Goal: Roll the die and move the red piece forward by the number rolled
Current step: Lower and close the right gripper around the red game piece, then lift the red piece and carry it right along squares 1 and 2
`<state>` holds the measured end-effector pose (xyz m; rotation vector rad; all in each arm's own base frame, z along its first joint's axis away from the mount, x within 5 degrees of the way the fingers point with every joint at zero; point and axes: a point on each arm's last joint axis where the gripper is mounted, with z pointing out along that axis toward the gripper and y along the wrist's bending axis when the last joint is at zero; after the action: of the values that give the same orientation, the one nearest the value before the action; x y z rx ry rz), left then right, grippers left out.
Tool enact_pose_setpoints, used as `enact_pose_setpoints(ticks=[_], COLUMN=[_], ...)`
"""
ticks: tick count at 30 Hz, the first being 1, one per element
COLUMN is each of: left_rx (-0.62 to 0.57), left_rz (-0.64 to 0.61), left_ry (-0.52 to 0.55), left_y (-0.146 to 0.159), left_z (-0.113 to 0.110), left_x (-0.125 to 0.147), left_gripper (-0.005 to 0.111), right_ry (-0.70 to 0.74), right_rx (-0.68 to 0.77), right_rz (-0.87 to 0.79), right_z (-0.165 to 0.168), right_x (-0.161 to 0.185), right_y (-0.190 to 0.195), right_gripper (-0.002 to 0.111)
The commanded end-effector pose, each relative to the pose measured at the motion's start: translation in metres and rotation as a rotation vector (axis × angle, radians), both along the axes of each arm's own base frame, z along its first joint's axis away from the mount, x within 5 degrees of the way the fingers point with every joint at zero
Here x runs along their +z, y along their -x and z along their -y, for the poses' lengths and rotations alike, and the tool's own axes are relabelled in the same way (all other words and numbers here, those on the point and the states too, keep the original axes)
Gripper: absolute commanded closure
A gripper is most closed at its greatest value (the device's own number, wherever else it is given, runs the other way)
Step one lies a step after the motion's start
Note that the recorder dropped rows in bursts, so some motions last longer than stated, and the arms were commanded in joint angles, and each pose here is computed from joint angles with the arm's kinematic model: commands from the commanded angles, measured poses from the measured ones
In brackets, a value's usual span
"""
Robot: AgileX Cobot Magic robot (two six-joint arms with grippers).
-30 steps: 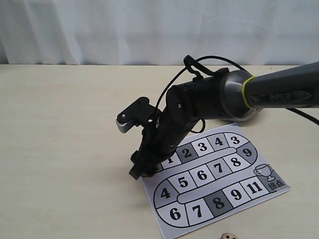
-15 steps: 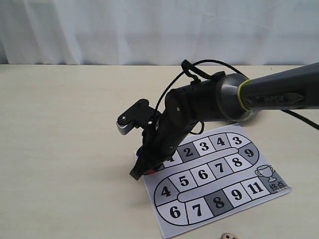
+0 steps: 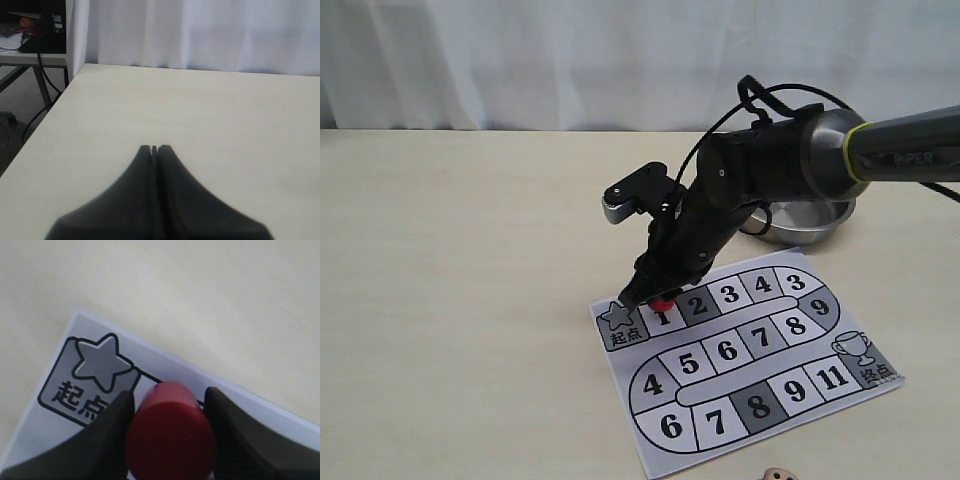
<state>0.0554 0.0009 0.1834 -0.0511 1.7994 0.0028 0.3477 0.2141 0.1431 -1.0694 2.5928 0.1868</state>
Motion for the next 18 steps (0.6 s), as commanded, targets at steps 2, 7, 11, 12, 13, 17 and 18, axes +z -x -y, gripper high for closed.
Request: enact_pose_setpoints(ticks=[2,7,11,12,13,17,18], left_rx=[-0.007,-0.007,-0.007,-0.007,-0.007,-0.007,-0.007], left_rz=[0.020,0.020,0.020,0.020,0.020,0.020,0.020], left_ry=[-0.001,-0.001,-0.001,-0.001,-0.001,-0.001,-0.001], left_y=[0.000,0.000,0.000,0.000,0.000,0.000,0.000], left_z=[0.000,0.000,0.000,0.000,0.000,0.000,0.000], left_x=[0.003,0.003,0.003,0.003,0.003,0.003,0.003], left_gripper=[0.107,0.107,0.107,0.107,0.107,0.107,0.107], right_ry=[-0.002,0.003,0.028,0.034,0.037,0.020,0.020], right_rx=[-0.016,-0.017,-0.016,-0.011,-0.006,-0.003,0.002], right_rz=[-0.007,-0.021,-0.069,-0.065,-0.059,-0.019,-0.004], right_z=[0.005,0.005,0.007,0.007,0.007,0.006,0.006], right_x=[0.004,-0.006,-0.020,-0.020,-0.018,-0.003,0.002], right_y=[-0.001,0.003,0.006,0.006,0.005,0.001,0.001], right_gripper=[0.104,0.104,0.104,0.104,0.104,0.104,0.104])
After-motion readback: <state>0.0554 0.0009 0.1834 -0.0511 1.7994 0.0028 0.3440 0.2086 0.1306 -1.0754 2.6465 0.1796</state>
